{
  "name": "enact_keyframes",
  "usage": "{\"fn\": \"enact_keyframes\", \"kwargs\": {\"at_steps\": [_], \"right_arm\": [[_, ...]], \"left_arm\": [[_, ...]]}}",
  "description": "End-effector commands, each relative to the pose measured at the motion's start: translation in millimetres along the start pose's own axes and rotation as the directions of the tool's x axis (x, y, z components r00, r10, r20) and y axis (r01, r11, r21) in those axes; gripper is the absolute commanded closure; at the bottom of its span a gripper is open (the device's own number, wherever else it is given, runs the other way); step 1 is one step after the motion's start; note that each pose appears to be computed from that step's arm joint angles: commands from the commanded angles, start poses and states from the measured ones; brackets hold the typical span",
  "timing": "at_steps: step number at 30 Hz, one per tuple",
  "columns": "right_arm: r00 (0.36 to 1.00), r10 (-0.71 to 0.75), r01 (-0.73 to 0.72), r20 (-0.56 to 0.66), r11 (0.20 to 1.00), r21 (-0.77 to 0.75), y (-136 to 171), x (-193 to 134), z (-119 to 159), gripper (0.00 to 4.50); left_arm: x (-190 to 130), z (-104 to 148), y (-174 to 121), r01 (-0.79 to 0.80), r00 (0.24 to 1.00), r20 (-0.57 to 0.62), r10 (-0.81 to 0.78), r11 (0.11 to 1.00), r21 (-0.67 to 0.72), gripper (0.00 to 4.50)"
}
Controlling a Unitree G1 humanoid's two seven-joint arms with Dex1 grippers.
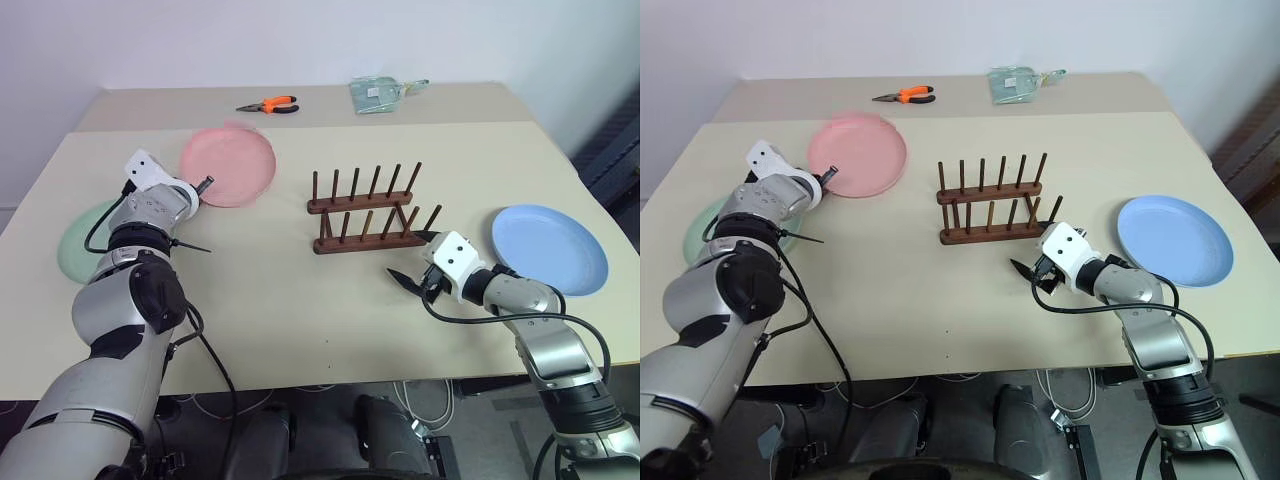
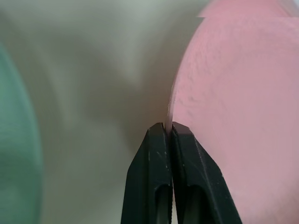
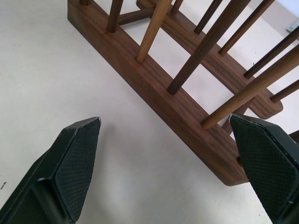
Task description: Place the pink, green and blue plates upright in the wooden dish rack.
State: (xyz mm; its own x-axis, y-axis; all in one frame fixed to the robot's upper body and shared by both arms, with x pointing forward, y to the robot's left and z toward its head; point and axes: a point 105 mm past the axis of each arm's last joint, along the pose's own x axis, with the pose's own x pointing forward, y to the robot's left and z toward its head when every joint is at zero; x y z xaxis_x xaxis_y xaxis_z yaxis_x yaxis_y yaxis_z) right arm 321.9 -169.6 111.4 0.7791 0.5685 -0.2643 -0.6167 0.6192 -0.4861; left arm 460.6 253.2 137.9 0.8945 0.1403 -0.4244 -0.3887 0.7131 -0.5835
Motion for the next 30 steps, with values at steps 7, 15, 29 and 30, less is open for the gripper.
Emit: {"fn": "enact_keyframes", "kwargs": {"at_steps": [7, 15, 29, 30], "right_arm": [[0.980, -0.058, 0.085, 0.191, 0.987, -0.138, -42, -7, 70, 0.00], [0.961, 0.011, 0.176, 0.275, 0.745, -0.644, -41, 16, 148, 0.00], [0.990, -0.032, 0.138, 0.141, 0.504, -0.853, -56, 60, 118, 1.76], [0.989, -0.043, 0.141, 0.138, 0.501, -0.854, -58, 60, 116, 2.39]], "left_arm": [[-24, 29, -80, 0.300, 0.932, 0.158, -0.326, 0.939, 0.169, 4.48], [-96, 7, -166, 0.499, 0.823, 0.102, -0.559, 0.796, 0.341, 4.48], [-139, -35, -177, 0.567, 0.803, -0.049, -0.594, 0.735, 0.373, 4.50], [-139, -37, -176, 0.569, 0.803, -0.056, -0.594, 0.734, 0.371, 4.50]]}}
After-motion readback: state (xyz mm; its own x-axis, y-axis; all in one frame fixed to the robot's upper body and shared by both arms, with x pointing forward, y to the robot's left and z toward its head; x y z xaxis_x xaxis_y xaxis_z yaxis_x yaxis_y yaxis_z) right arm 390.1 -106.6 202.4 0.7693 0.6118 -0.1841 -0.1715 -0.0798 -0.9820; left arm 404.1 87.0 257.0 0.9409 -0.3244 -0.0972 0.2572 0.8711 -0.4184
